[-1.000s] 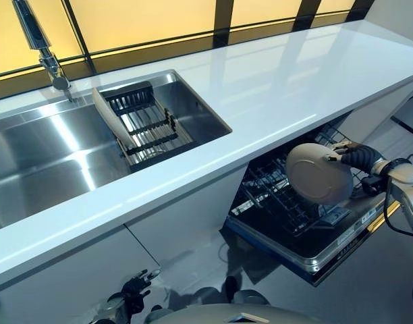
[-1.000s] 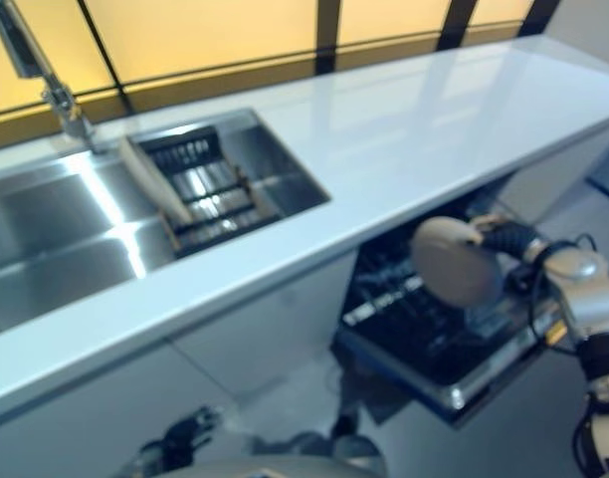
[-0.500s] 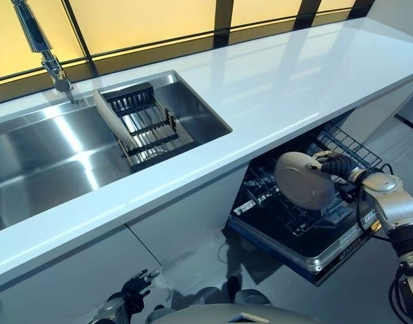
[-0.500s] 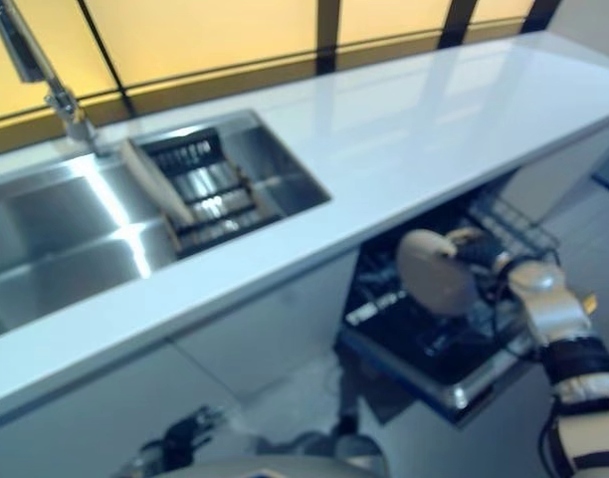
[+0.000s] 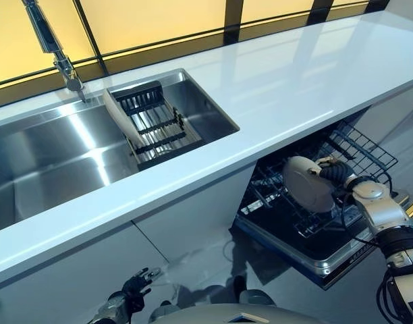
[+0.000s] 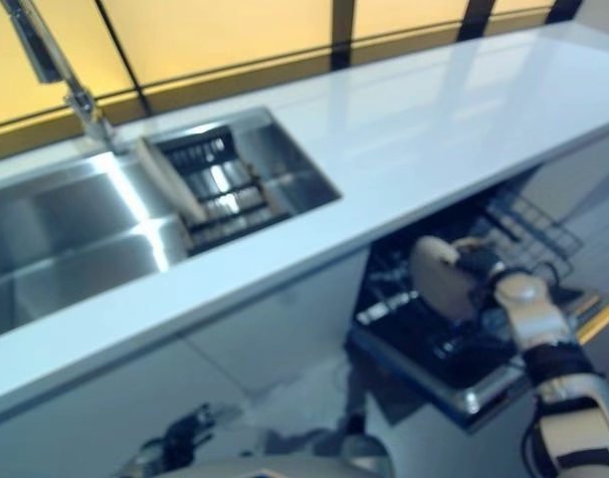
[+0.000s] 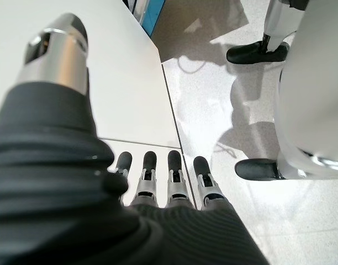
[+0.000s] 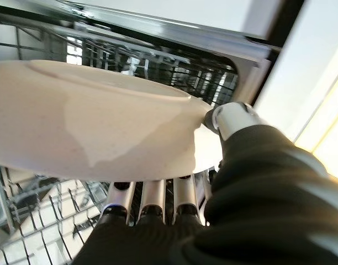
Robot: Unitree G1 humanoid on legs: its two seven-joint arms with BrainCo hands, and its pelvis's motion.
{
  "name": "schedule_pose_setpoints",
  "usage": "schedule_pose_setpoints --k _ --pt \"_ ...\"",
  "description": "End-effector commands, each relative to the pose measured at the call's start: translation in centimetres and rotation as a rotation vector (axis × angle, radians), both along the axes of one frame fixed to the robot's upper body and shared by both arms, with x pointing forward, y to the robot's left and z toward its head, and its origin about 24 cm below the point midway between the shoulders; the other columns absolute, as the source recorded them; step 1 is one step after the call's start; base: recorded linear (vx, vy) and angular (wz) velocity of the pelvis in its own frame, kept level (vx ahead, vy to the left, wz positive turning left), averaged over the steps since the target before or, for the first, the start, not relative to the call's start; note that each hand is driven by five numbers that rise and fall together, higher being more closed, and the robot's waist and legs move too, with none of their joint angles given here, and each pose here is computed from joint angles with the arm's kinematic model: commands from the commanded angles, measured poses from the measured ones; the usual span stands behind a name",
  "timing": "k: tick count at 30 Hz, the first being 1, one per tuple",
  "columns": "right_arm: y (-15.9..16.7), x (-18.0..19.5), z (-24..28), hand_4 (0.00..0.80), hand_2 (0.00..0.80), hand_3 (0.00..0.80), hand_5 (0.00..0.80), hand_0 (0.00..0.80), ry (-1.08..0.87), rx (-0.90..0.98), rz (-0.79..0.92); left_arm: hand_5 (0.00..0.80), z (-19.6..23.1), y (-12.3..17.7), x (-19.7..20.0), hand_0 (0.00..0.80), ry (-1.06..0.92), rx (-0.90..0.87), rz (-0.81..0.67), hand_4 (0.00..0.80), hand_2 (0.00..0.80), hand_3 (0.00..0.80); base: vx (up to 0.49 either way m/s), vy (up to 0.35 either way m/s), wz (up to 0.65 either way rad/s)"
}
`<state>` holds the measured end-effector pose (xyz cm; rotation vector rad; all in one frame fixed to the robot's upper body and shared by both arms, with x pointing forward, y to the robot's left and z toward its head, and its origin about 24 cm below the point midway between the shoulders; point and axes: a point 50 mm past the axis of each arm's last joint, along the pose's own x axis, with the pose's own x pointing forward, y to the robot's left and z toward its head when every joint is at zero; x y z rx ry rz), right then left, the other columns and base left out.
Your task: Take plates into dishwasher
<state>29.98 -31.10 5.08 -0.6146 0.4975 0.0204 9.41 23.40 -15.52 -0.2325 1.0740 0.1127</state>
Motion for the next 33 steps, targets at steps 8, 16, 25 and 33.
schedule_pose_setpoints --k 8,16,25,33 --pt "1.7 2.9 0.1 0.800 0.800 0.800 0.800 0.800 -0.080 0.026 -0.036 0.000 1.0 0.2 3.1 0.000 -0.098 0.011 -0.056 0.000 0.000 0.000 -0.006 0.003 0.07" --pt "2.5 2.7 -2.0 0.800 0.800 0.800 0.800 0.800 -0.022 0.052 -0.055 0.000 1.0 -0.1 3.3 0.000 -0.101 0.003 -0.073 0.000 0.000 0.000 0.005 0.006 0.06" --pt "3.0 2.8 -2.8 0.800 0.800 0.800 0.800 0.800 0.003 0.067 -0.072 0.000 0.9 -0.5 3.7 0.000 -0.102 -0.008 -0.086 0.000 0.000 0.000 0.001 0.000 0.01" --pt "2.8 2.7 -2.6 0.000 0.000 0.000 0.000 0.000 -0.016 0.114 -0.122 0.000 0.9 -0.4 3.6 0.000 -0.099 0.001 -0.075 0.000 0.000 0.000 0.000 0.000 0.00"
